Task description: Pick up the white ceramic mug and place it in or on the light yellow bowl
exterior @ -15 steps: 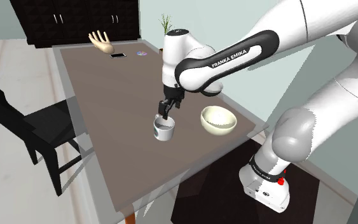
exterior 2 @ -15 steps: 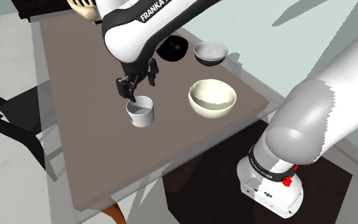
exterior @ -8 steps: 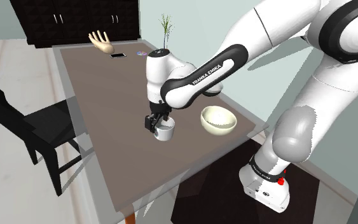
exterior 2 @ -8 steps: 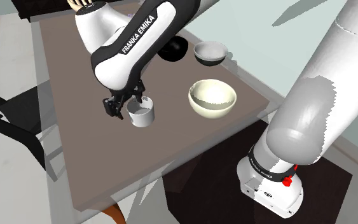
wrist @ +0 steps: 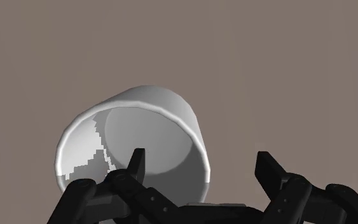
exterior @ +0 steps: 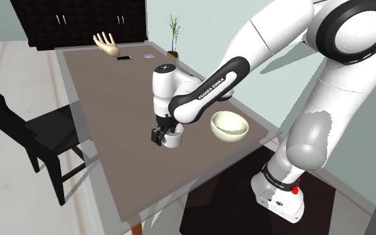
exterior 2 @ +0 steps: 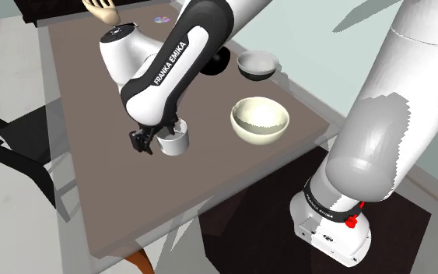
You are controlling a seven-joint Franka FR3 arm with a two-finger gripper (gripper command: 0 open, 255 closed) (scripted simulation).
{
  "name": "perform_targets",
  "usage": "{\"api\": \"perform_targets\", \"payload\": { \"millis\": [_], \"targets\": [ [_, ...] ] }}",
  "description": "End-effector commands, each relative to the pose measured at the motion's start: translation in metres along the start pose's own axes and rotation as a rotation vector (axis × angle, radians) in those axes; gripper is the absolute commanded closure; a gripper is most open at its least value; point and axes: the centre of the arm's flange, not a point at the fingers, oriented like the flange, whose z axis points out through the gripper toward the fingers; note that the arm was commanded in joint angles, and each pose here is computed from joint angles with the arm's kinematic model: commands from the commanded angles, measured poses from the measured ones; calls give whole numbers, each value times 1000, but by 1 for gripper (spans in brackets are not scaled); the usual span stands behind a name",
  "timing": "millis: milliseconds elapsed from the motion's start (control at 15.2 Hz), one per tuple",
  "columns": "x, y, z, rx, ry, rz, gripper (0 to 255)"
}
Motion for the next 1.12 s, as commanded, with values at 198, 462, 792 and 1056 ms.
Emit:
{"api": "perform_targets", "payload": {
  "millis": [198,462,792,1056],
  "targets": [
    [-1,1,2,0,0,0,0],
    [-1,1,2,0,0,0,255],
    [-1,1,2,0,0,0,255],
    [-1,1,-3,0,0,0,255]
  ]
}}
